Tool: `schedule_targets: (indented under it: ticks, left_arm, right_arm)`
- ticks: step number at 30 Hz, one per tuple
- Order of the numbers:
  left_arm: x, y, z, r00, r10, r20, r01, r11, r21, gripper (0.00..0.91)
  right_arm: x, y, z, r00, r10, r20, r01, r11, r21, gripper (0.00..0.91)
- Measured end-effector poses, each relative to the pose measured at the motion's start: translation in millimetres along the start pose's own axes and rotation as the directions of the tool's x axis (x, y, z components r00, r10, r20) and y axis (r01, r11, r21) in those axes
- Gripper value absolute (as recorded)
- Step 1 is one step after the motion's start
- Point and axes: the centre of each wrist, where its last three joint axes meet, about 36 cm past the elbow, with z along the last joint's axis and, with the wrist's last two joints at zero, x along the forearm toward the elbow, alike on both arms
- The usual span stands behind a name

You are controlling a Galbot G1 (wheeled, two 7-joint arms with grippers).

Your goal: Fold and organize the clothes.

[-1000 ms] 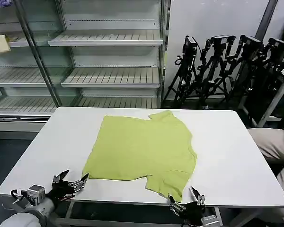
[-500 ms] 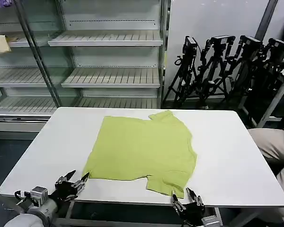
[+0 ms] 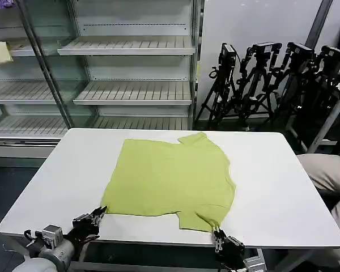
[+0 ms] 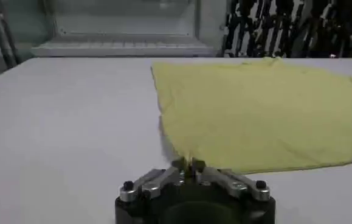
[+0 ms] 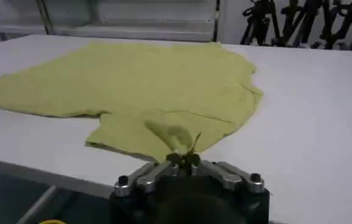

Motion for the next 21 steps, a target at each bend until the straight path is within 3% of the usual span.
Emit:
schedule_targets:
  ticks: [12,21]
  left_arm:
    - [-7.9,-9.1,-20.3,0.993,0.022,0.120,-0.026,0.999,0.026,0.000]
    - [-31.7,-7.0,-38.9,0.982,0.022,0.187,-0.035,0.997,0.066,0.000]
  right_arm:
    - [-15.4,-24.1,-28.9,0.988,0.017,0.153,-0.022,0.999,0.034,0.000]
    - [-59.8,-43.3,-50.9,0.974,0.038,0.224,-0.048,0.998,0.041,0.000]
